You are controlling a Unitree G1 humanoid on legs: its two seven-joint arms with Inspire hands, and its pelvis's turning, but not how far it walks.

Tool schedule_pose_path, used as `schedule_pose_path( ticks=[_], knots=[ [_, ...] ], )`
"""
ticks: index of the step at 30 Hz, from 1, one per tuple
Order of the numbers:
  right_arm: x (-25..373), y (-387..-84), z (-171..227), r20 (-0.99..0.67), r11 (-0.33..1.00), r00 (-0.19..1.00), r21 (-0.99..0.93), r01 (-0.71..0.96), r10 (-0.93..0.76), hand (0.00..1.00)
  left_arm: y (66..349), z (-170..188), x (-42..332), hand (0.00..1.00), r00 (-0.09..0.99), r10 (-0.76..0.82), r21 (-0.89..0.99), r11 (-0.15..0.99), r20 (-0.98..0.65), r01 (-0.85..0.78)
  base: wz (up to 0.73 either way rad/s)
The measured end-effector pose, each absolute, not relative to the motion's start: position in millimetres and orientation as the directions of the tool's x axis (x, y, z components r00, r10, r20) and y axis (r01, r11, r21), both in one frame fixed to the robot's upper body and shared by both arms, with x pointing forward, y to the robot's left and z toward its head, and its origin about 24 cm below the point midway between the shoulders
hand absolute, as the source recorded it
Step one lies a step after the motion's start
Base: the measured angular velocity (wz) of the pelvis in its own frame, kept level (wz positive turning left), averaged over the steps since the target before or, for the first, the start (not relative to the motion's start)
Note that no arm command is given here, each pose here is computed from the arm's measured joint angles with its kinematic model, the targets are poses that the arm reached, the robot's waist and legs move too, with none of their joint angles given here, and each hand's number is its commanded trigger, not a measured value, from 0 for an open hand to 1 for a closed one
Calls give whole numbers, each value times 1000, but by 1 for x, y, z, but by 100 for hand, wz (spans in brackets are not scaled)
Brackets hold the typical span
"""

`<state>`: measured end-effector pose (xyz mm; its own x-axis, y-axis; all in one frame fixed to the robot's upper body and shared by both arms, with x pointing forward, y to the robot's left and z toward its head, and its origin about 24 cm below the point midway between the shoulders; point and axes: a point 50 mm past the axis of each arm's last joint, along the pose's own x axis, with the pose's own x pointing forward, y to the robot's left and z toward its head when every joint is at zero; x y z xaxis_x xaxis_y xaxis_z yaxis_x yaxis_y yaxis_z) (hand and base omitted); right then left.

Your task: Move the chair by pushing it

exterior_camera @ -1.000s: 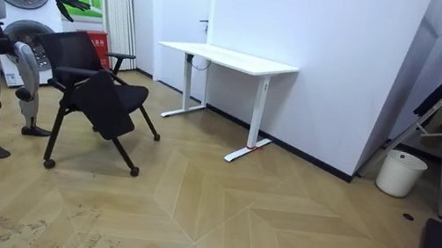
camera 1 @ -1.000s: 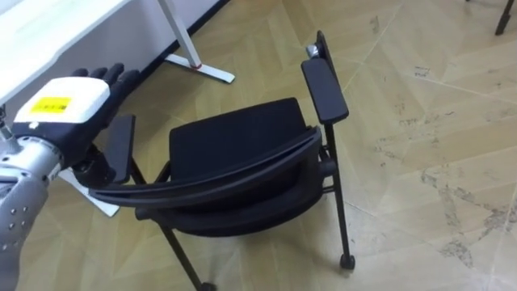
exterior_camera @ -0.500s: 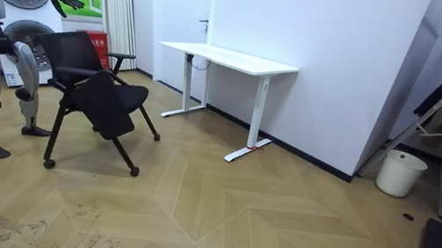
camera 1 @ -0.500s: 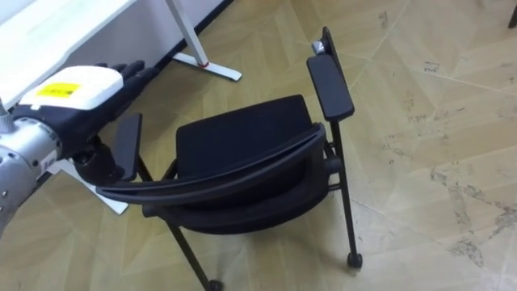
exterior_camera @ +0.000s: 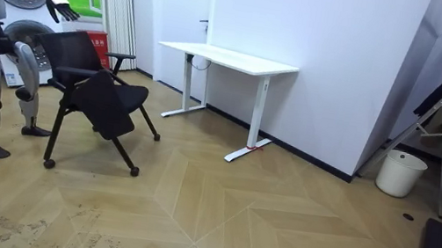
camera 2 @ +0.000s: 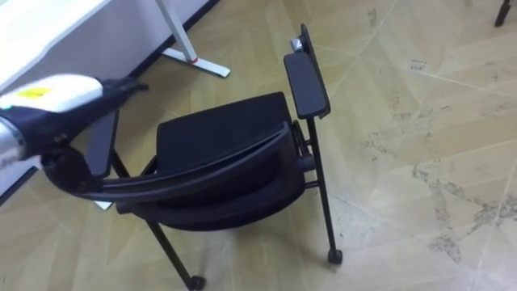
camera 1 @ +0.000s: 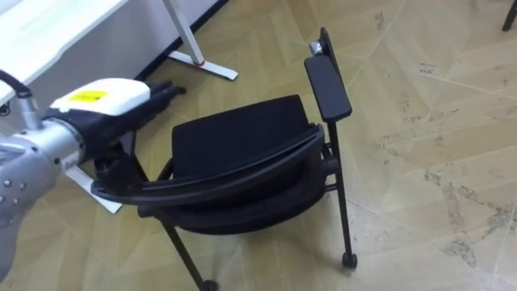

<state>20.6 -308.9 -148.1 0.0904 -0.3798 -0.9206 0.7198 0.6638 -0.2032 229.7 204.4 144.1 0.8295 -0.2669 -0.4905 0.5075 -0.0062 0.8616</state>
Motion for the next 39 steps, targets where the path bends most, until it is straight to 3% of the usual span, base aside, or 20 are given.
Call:
schedule_pose_path(
  ticks=[10,15,39],
  knots=[
    [22,-308,-148,-922,668,100,-192,719,-373,0,209,112,217,0,742,-240,758,41,-626,651,0],
    [27,-302,-150,-927,672,112,-173,720,-358,0,211,75,207,0,670,-226,662,122,-707,740,1],
    [38,-297,-152,-932,693,130,-153,704,-338,0,215,43,210,0,758,-120,728,216,-641,650,-1]
  ],
)
